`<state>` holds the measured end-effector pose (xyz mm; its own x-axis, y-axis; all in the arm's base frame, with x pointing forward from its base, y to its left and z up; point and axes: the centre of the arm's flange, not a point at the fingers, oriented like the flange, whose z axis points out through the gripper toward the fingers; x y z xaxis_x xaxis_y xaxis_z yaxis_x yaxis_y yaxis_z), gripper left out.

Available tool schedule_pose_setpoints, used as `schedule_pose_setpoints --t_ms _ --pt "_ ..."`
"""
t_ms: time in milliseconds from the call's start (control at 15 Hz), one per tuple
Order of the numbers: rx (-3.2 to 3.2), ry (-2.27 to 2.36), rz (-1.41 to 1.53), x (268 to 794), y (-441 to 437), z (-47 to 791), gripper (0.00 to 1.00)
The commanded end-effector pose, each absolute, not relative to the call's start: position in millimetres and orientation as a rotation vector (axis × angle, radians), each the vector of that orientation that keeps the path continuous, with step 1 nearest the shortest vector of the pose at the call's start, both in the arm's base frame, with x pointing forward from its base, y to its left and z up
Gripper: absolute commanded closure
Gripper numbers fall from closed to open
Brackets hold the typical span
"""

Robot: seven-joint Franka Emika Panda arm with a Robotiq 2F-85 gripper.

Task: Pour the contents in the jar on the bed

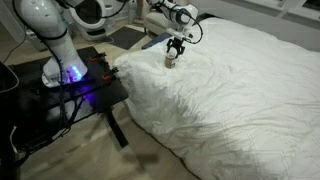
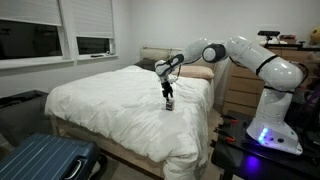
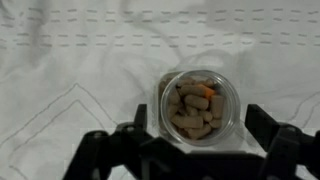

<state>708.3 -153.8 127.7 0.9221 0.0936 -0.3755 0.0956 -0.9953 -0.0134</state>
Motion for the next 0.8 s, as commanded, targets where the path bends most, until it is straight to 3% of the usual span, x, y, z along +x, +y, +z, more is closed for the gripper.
schedule_pose_setpoints --t_ms 0,267,333,400,667,733 --pt "3.046 0.119 -0.642 708.0 -155.8 135.1 0.0" --pt "3.043 0.109 -0.669 705.8 -160.6 132.2 0.0" --pt "3.046 0.102 -0.671 705.8 -161.6 131.6 0.25" --pt "3.048 0.102 -0.673 705.8 -162.4 131.6 0.26" --pt "3.052 0.1 -0.674 705.3 -164.2 132.5 0.55" --pt "3.053 0.1 -0.676 705.0 -164.5 132.7 0.55"
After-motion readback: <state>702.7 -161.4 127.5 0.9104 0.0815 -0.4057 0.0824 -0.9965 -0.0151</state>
